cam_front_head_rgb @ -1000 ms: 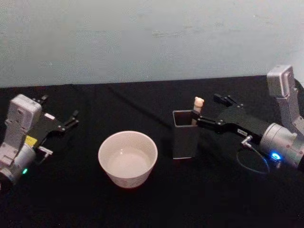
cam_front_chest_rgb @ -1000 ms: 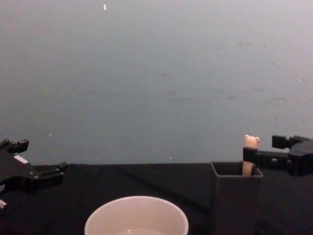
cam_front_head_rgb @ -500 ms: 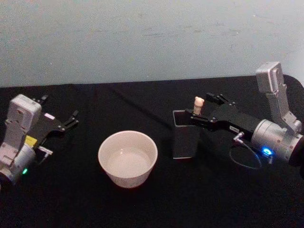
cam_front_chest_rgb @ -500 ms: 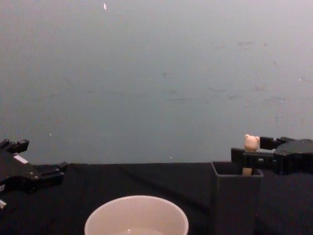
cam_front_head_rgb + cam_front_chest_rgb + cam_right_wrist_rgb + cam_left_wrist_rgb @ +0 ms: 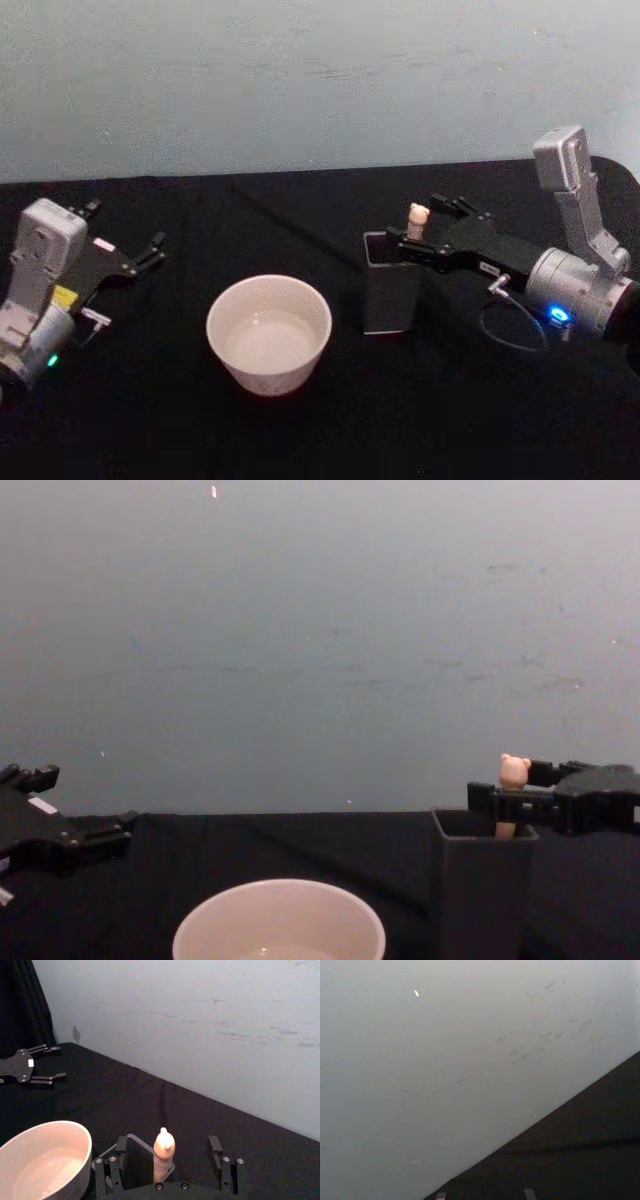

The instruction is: Pick up the stirring spoon with one hand, stir inside the cup, then place it back in its original position.

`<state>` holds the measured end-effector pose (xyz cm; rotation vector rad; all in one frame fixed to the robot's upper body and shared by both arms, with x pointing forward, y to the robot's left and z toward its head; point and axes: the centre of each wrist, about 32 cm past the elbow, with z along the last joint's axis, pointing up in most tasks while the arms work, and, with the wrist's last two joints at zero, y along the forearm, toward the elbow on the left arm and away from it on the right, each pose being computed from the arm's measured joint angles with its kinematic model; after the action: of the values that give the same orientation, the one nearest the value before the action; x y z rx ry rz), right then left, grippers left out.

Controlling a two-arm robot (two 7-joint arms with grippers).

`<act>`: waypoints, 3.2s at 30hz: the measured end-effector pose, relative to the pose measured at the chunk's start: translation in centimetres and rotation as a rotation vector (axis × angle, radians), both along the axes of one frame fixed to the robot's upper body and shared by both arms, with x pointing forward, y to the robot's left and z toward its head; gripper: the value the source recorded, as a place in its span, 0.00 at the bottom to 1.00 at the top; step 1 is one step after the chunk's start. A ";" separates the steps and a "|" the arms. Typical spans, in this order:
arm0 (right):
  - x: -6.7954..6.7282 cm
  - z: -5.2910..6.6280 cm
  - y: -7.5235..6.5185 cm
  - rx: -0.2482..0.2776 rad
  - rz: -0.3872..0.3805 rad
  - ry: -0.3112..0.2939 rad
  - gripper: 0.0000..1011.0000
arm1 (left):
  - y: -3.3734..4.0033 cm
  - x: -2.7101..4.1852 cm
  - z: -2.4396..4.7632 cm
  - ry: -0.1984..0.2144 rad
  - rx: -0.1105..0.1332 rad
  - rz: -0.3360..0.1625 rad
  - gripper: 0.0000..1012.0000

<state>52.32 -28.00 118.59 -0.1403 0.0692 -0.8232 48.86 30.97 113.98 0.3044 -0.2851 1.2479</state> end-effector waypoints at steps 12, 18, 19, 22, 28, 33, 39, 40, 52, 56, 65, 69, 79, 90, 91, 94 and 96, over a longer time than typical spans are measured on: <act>0.0 0.0 0.0 0.001 -0.001 0.000 0.99 | 0.00 0.00 0.00 0.000 0.000 0.000 0.99; 0.0 0.0 0.0 0.001 -0.001 -0.001 0.99 | 0.00 0.00 0.00 0.000 0.000 0.000 0.99; 0.0 0.0 0.0 0.001 -0.001 -0.001 0.99 | 0.00 0.00 0.00 0.000 0.000 0.000 0.99; 0.0 0.0 0.0 0.001 -0.002 -0.001 0.99 | 0.00 0.00 0.00 0.000 0.000 0.000 0.99; 0.0 0.0 0.0 0.001 -0.002 -0.001 0.89 | 0.00 0.00 0.00 0.000 0.000 0.000 0.99; 0.0 0.0 0.0 0.001 -0.002 -0.001 0.75 | 0.00 0.00 0.00 0.000 0.000 0.000 0.99; 0.0 0.0 0.0 0.001 -0.002 -0.002 0.56 | 0.00 0.00 0.00 0.000 0.000 0.000 0.99; 0.0 0.0 0.0 0.001 -0.002 -0.002 0.52 | 0.00 0.00 0.00 0.000 0.000 0.000 0.99; 0.0 0.0 0.0 0.001 -0.002 -0.002 0.21 | 0.00 0.00 0.00 0.000 0.000 0.000 0.99; 0.0 0.0 0.0 0.001 -0.002 -0.001 0.21 | 0.00 0.00 0.00 0.000 0.000 0.000 0.99; 0.0 0.0 0.0 0.001 -0.002 -0.001 0.21 | 0.00 0.00 0.00 0.000 0.000 0.000 0.99; 0.0 0.0 0.0 0.002 -0.002 -0.001 0.21 | 0.00 0.00 0.00 0.000 0.000 0.000 0.99; -0.3 0.9 -0.1 0.031 0.015 0.037 0.21 | 0.00 0.00 0.00 0.000 0.000 0.000 0.99; -0.4 2.7 -0.5 0.084 0.001 0.032 0.21 | 0.00 0.00 0.00 0.000 0.000 0.000 0.99; -0.4 2.9 -0.6 0.091 -0.002 0.027 0.21 | 0.00 0.00 0.00 0.000 0.000 0.000 0.99; -0.4 3.4 -0.6 0.106 -0.008 0.014 0.21 | 0.00 0.00 0.00 0.000 0.000 0.000 0.99; -0.4 3.7 -0.6 0.118 -0.011 0.004 0.21 | 0.00 0.00 0.00 0.000 0.000 0.000 0.99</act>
<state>51.95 -28.62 122.25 -0.0303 0.1217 -0.8279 48.86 30.97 113.98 0.3044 -0.2851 1.2480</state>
